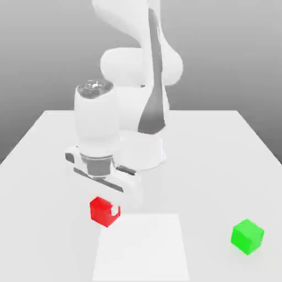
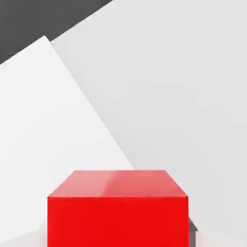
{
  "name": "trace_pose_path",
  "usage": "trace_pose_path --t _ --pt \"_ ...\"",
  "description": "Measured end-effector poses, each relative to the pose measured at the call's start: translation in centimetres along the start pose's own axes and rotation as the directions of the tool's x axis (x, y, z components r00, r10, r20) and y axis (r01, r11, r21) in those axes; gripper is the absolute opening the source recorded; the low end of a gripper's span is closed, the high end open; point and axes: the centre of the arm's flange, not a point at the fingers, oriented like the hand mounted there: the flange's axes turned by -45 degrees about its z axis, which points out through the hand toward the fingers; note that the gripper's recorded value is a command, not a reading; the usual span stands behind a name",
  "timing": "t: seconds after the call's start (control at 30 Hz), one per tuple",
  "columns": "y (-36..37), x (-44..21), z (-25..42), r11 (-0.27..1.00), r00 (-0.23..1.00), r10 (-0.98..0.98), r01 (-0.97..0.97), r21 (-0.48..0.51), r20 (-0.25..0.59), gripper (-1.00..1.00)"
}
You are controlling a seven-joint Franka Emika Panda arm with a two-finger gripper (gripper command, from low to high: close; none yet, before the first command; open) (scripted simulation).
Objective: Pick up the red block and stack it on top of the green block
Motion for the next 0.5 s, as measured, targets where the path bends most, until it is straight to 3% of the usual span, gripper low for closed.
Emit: trace_pose_path --t 0.13,0.27,0.47,0.5 --pt "-13.0 -3.7 -1.3 0.931 0.931 -0.364 0.364 -0.003 0.0 -1.0" --pt "-23.5 -10.1 -2.8 0.766 0.766 -0.643 0.643 0.0 -0.001 -1.0" --pt "-26.4 -12.0 2.2 0.706 0.706 -0.708 0.708 0.002 -0.003 -1.0" --pt "-26.4 -12.1 2.9 0.706 0.706 -0.708 0.708 0.002 -0.003 1.0"
